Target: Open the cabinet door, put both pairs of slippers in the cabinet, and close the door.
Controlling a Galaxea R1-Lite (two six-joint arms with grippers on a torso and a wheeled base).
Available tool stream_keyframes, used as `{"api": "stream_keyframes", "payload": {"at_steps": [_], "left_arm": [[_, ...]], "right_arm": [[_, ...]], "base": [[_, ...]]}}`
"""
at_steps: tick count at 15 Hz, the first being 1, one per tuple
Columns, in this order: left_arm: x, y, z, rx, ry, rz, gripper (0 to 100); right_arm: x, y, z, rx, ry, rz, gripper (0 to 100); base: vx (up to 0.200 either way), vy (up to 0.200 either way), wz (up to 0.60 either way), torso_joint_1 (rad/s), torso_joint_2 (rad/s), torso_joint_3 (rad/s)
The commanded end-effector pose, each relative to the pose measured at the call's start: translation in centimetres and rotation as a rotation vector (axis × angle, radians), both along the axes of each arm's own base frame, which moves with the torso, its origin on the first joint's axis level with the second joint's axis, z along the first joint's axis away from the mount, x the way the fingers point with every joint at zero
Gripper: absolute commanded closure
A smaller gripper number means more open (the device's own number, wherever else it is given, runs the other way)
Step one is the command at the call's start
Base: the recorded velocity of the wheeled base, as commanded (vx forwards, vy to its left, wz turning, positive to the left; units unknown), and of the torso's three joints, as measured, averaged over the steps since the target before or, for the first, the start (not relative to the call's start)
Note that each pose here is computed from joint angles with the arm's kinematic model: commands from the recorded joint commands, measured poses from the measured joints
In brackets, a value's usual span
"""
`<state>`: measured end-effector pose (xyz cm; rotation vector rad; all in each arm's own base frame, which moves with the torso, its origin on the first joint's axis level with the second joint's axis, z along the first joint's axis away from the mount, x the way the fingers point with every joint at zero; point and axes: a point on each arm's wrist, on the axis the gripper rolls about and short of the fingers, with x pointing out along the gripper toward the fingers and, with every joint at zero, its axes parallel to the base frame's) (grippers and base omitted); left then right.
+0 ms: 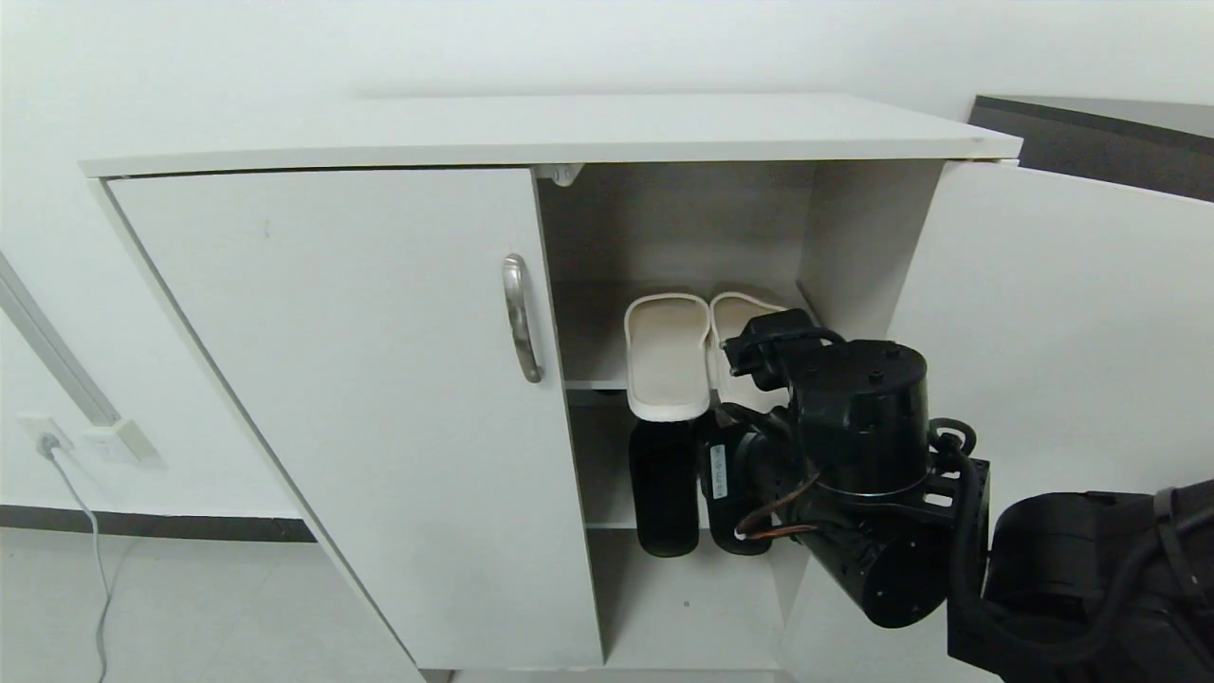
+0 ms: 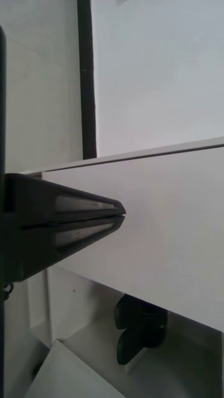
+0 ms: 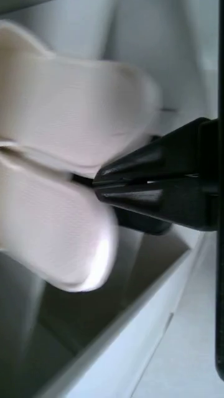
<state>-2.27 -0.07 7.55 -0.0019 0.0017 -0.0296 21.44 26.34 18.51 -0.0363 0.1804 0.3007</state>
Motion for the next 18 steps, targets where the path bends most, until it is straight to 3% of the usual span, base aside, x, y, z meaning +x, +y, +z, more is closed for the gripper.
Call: {"api": "stream_keyframes", "payload": {"at_steps": [1, 11, 18], "left_arm": [[0.0, 0.0, 0.0, -0.001, 0.000, 0.000, 100], [0.0, 0.0, 0.0, -0.004, 0.000, 0.000, 100], [0.0, 0.0, 0.0, -0.006, 0.000, 0.002, 100]], "right_arm": [[-0.1, -0.1, -0.4, -0.010, 0.007, 0.002, 100], [-0.2, -0.2, -1.1, -0.029, -0.018, 0.021, 100], [-0.1, -0.1, -1.7, -0.043, -0.007, 0.023, 100]], "base": [[-0.200, 0.000, 0.00, -0.002, 0.00, 0.002], [-0.200, 0.000, 0.00, 0.001, 0.00, 0.005], [0.000, 0.000, 0.00, 0.000, 0.00, 0.000]]}}
